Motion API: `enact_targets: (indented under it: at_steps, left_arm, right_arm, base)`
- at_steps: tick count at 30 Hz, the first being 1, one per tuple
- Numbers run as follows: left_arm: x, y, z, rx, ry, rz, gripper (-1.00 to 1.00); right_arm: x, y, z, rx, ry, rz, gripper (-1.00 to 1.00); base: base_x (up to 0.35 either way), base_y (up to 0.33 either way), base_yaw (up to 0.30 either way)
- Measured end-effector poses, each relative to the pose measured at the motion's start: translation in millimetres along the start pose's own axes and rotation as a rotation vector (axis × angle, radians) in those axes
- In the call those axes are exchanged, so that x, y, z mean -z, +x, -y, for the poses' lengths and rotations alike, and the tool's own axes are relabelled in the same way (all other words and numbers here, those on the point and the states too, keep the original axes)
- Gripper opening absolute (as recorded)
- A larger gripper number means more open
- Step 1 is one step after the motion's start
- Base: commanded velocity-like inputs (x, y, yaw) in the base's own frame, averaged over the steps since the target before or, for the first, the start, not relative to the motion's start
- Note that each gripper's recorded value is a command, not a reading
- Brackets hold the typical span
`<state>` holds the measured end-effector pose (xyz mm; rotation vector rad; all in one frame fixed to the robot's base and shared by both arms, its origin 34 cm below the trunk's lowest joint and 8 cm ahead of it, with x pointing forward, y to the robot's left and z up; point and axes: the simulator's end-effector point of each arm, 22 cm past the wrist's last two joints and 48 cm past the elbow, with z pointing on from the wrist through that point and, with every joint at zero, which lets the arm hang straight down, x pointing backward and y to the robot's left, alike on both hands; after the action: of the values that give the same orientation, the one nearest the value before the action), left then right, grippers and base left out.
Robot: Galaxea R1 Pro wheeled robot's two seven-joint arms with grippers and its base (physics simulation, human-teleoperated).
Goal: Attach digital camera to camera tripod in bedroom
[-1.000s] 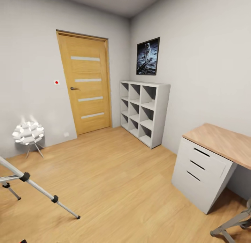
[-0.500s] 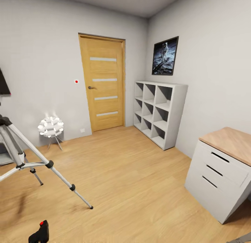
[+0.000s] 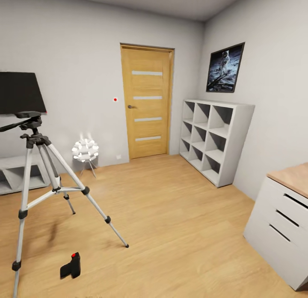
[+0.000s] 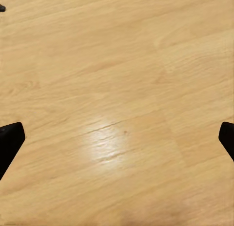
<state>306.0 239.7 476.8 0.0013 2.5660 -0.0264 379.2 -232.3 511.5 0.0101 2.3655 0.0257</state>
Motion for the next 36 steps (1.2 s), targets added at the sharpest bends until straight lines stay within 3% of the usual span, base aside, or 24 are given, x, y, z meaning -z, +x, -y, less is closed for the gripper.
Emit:
enact_targets:
  at_steps: [36]
  left_arm:
    - [0.1, 0.0, 0.8, 0.001, 0.000, 0.000, 1.00]
  right_arm:
    - [0.1, 0.0, -0.3, 0.001, -0.001, 0.000, 1.00]
  base:
    - [-0.039, 0.000, 0.266]
